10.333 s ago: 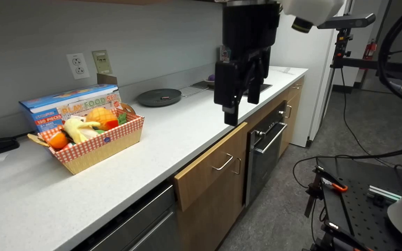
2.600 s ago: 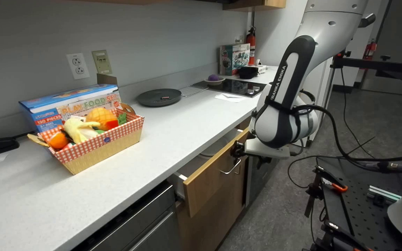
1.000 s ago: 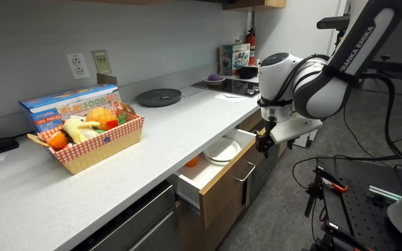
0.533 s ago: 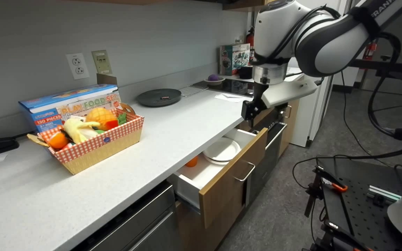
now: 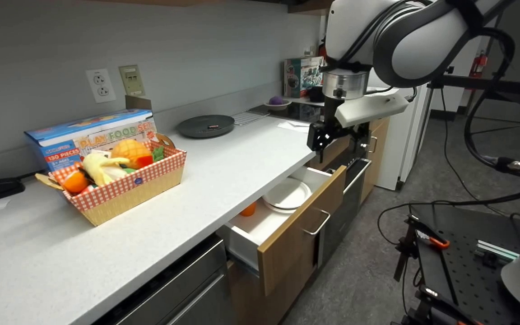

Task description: Open the top drawer of the kitchen unit,remove the orange cup and close it

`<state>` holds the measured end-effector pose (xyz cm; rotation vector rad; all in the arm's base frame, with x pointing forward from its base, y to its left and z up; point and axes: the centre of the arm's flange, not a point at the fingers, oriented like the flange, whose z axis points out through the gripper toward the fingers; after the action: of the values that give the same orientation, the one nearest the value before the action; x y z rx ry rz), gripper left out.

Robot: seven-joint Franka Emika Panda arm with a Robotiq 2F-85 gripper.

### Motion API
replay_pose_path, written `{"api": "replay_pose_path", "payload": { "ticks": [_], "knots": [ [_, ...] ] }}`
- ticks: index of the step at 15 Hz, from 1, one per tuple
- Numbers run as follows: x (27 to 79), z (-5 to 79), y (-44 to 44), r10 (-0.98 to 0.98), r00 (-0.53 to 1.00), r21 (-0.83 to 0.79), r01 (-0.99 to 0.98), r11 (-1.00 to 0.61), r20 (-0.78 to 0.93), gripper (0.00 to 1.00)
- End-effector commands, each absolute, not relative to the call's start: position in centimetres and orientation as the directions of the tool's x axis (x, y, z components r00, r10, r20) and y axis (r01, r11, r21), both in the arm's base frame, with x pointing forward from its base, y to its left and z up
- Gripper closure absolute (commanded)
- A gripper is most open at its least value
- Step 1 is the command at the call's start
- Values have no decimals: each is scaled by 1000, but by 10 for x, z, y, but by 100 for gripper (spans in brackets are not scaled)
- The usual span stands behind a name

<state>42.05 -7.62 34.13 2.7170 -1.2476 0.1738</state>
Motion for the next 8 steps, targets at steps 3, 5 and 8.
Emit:
{"api": "replay_pose_path", "payload": {
  "ticks": [3,5,8],
  "knots": [
    [426,338,-71,-730,660,70,-748,-660,178,0],
    [437,331,-62,-712,674,64,-733,-677,198,0],
    [448,311,-45,-669,714,58,-692,-720,205,0]
  ]
}}
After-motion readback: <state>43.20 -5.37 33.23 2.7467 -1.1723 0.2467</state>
